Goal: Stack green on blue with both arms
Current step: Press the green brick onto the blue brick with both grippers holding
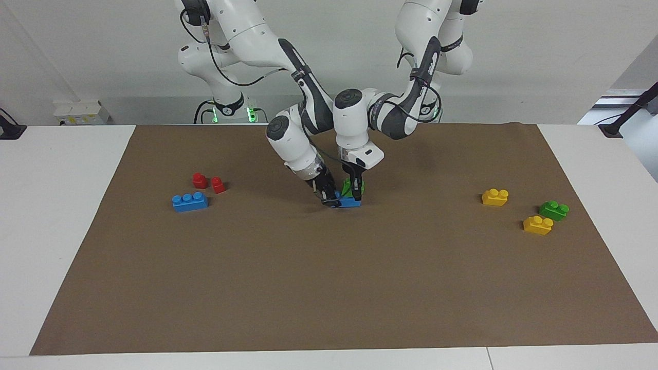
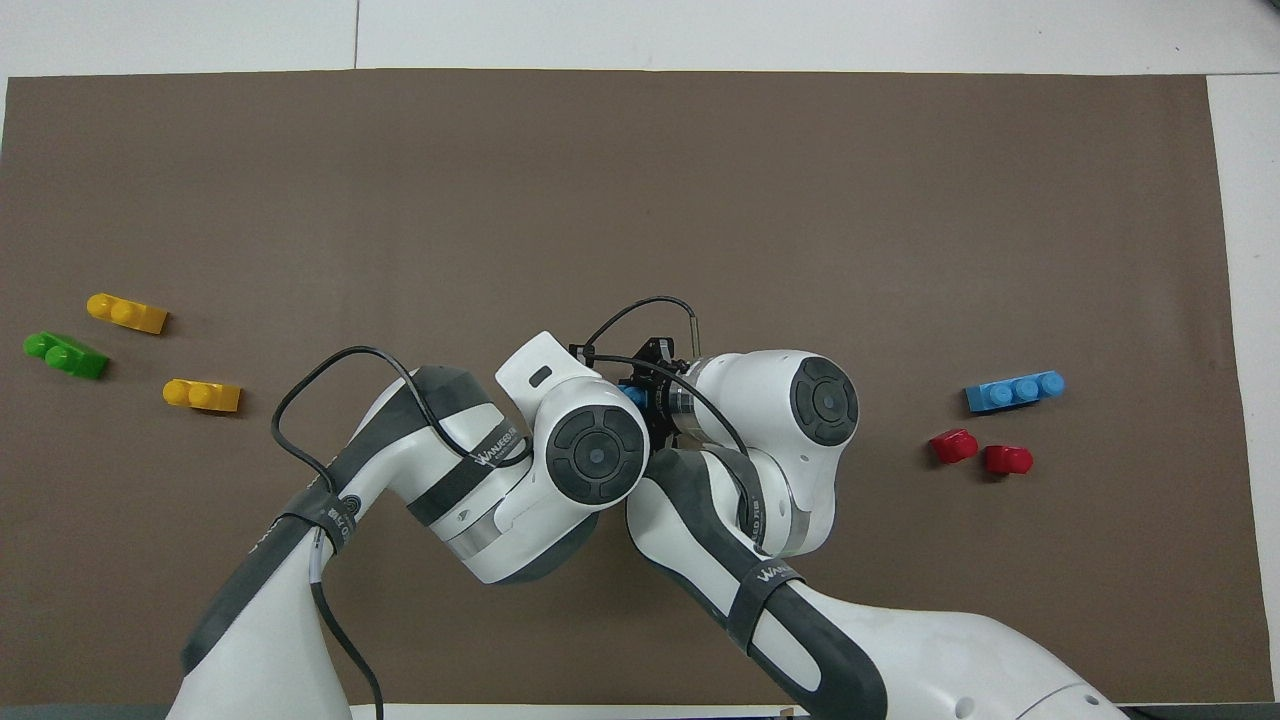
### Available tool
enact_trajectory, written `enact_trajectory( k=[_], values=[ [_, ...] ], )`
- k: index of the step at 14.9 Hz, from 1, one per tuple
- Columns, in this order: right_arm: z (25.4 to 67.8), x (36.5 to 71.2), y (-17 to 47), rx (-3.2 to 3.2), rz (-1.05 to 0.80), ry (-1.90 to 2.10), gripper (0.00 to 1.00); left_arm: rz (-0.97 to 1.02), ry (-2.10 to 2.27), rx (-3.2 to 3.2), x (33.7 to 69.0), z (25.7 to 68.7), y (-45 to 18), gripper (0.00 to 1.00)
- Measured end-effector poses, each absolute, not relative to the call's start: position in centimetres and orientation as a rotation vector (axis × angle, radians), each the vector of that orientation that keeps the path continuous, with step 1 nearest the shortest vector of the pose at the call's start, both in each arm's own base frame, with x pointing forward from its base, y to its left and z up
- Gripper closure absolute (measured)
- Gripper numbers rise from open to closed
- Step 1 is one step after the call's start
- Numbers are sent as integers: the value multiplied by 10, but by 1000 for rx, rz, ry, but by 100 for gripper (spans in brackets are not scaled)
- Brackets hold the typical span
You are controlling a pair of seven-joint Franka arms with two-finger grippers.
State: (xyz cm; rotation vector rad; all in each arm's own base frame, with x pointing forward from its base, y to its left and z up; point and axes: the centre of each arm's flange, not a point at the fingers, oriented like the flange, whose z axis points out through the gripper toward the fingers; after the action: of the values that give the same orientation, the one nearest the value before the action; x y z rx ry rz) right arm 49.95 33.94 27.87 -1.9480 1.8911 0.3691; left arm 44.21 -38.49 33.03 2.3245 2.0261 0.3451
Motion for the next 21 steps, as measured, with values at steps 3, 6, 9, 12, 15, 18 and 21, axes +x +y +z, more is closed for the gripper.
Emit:
enact_trajectory(
  k=[3, 6, 9, 12, 15, 18, 21],
  values=[
    [279, 498, 336, -1954, 365, 1889, 66, 369, 2020, 2333, 438, 332, -391, 64],
    [279, 495, 332, -1955, 362, 1894, 66, 369, 2014, 2340, 435, 332, -394, 64],
    [279, 494, 331, -1954, 360, 1895, 66, 375, 2008, 2344, 435, 332, -395, 64],
    [279, 493, 331, -1952, 355, 1894, 66, 412, 1980, 2359, 436, 334, -394, 48],
    [279, 493, 331, -1952, 353, 1894, 66, 424, 1971, 2363, 436, 334, -394, 18],
    [279, 493, 331, -1952, 353, 1894, 66, 426, 1969, 2364, 437, 334, -394, 0],
    [279, 493, 331, -1952, 353, 1895, 66, 428, 1967, 2365, 437, 334, -394, 0]
  ],
)
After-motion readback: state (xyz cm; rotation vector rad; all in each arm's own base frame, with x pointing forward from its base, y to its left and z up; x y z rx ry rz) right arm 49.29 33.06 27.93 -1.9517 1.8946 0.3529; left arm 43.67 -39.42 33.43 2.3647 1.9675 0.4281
